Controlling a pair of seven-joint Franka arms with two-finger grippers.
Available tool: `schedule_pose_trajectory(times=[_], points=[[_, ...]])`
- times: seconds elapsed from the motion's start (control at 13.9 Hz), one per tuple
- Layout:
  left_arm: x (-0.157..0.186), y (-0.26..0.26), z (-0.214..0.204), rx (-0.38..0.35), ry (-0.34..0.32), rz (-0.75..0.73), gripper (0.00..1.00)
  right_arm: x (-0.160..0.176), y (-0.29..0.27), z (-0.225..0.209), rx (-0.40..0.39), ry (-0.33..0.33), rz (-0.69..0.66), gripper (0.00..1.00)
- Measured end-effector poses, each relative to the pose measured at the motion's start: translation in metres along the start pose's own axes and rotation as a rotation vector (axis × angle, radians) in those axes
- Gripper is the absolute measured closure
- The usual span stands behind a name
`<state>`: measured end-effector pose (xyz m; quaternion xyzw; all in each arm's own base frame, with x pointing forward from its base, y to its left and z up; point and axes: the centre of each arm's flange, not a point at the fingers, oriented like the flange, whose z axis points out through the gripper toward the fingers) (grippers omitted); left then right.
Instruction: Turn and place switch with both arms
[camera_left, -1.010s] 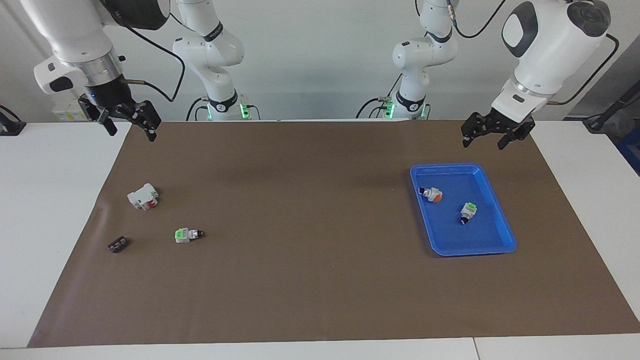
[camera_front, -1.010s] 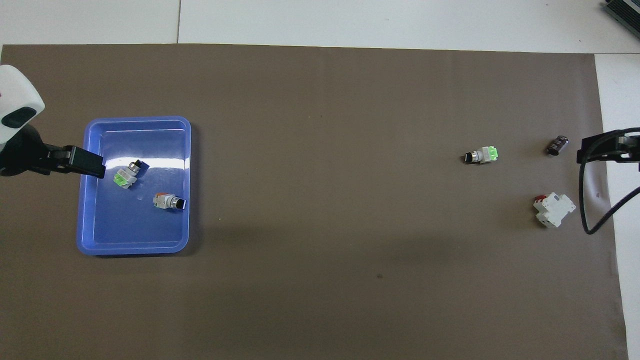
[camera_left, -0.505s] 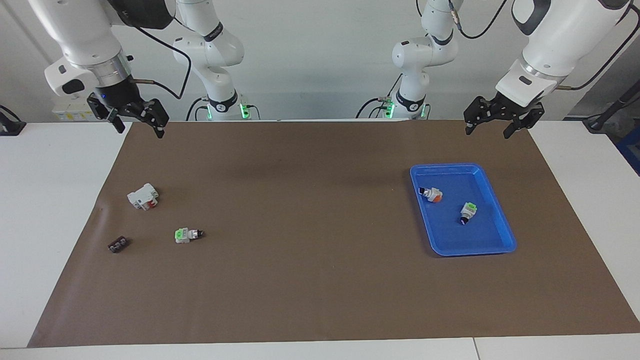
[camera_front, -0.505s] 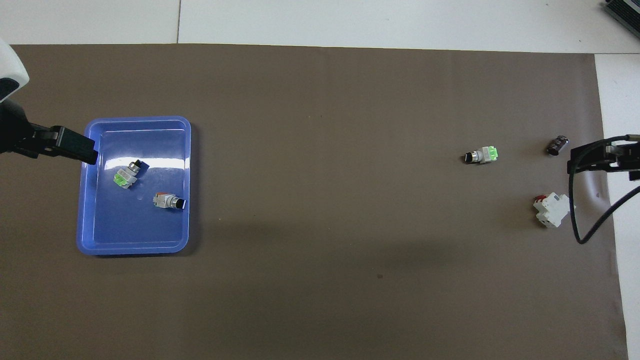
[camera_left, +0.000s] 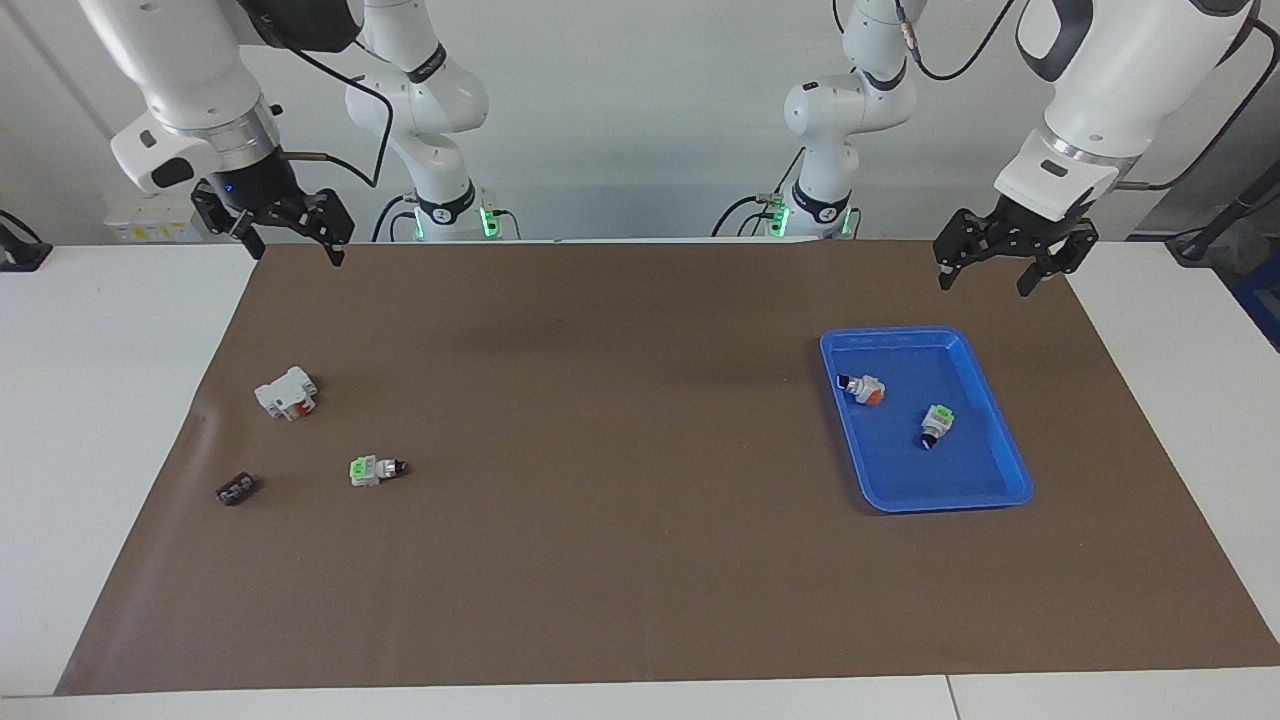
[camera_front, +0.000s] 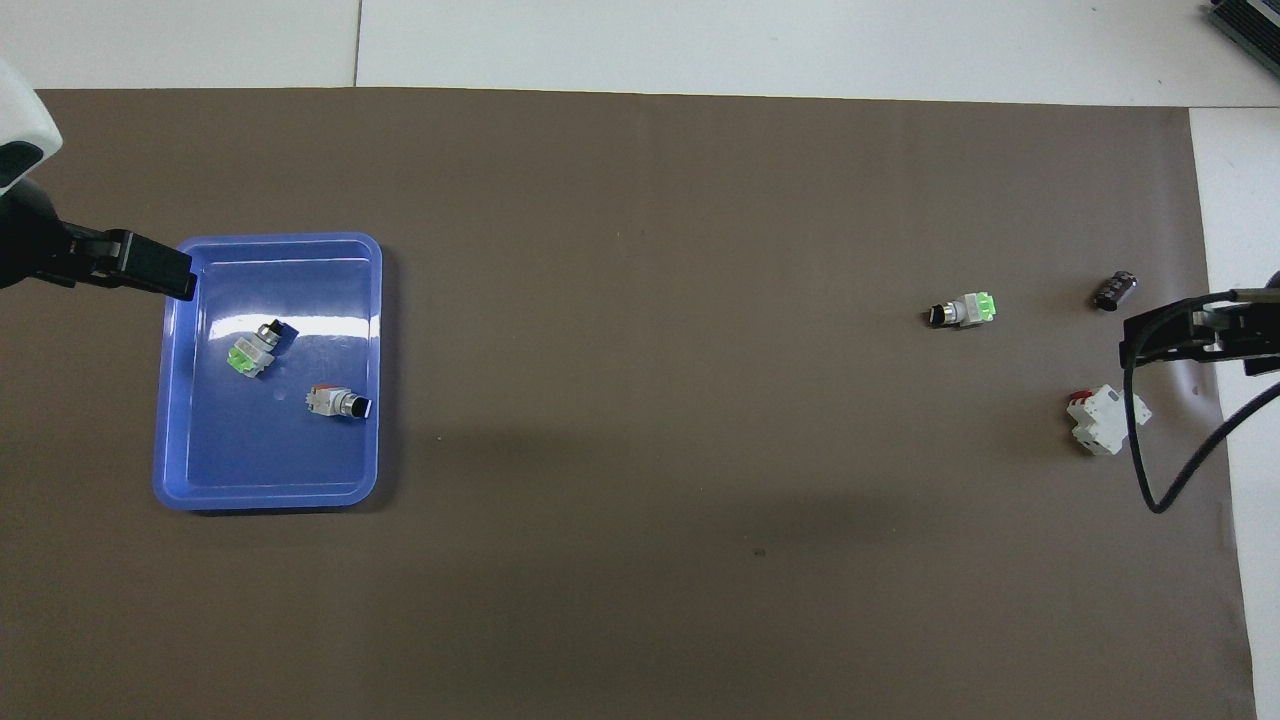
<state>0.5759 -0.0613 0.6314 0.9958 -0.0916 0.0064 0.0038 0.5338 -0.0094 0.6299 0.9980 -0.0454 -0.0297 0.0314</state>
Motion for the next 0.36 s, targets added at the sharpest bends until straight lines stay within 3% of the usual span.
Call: schedule_pose_trajectory(times=[0.36], points=[[-0.007, 0.004, 0.023, 0.009, -0.011, -0.070, 0.00, 0.000, 0.000, 0.000, 0.000, 0.001, 0.000, 0.00]])
